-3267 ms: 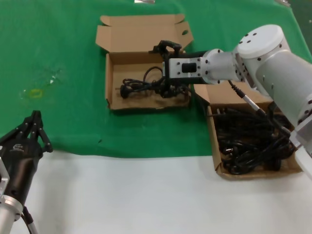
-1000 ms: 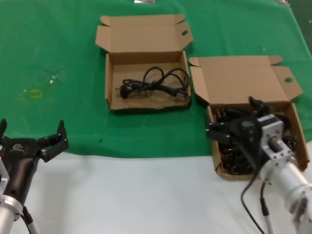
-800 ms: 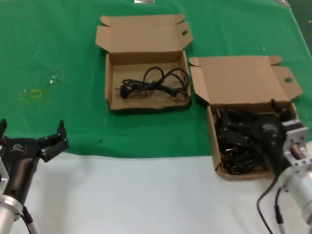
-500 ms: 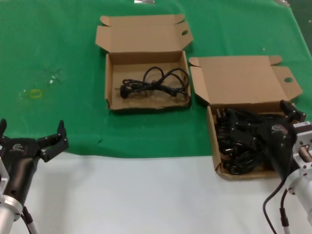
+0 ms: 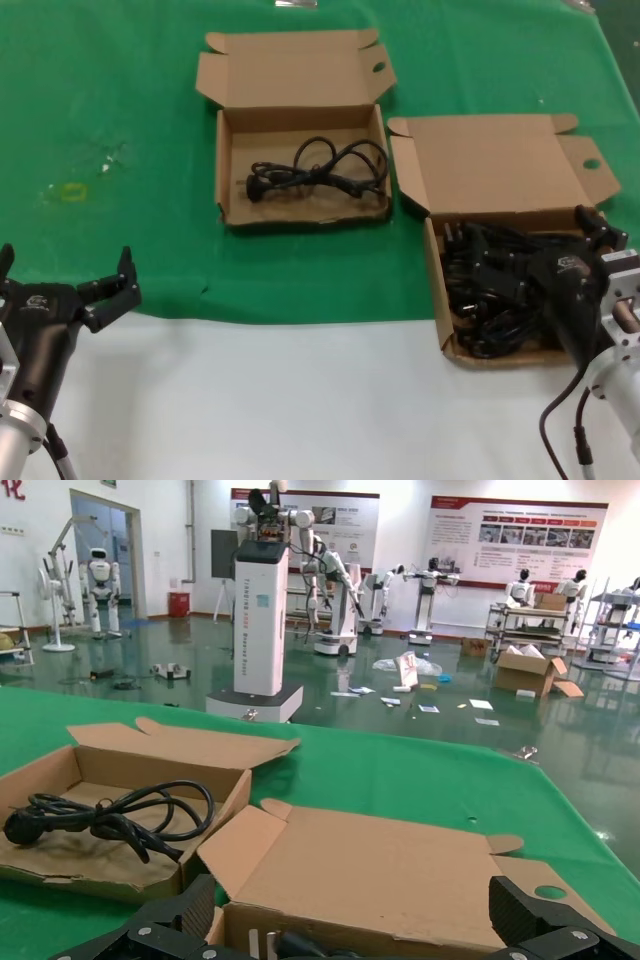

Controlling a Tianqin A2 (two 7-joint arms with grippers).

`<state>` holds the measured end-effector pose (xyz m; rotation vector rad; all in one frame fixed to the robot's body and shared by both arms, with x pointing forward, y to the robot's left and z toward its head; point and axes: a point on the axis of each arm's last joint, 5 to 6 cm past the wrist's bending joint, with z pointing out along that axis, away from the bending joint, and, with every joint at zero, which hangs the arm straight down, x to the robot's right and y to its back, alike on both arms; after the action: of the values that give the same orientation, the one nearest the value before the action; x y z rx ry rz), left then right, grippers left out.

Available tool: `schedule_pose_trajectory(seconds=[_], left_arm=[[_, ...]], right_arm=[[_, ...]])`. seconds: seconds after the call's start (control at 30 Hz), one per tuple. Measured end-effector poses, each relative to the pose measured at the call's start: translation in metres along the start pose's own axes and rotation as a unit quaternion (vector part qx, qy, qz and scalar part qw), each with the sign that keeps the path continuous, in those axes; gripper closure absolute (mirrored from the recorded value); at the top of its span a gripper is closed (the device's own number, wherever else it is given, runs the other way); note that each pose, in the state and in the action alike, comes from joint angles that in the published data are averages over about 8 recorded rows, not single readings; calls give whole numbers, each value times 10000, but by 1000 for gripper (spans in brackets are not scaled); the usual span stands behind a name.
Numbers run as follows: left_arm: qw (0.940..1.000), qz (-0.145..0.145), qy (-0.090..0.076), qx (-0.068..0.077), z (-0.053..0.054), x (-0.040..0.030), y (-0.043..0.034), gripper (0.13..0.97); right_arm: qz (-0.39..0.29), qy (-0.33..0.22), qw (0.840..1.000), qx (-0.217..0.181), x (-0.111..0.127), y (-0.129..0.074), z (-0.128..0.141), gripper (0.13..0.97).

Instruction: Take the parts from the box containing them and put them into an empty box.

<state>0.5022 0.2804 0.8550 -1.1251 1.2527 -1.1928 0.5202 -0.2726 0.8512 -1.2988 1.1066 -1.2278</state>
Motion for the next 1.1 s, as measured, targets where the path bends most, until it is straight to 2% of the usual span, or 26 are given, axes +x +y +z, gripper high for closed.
schedule_pose_trajectory(seconds=[1.1], left_arm=[[10000, 1, 0, 0, 0, 0, 0, 132]], right_arm=[[0, 0, 10000, 0, 0, 0, 0, 130]])
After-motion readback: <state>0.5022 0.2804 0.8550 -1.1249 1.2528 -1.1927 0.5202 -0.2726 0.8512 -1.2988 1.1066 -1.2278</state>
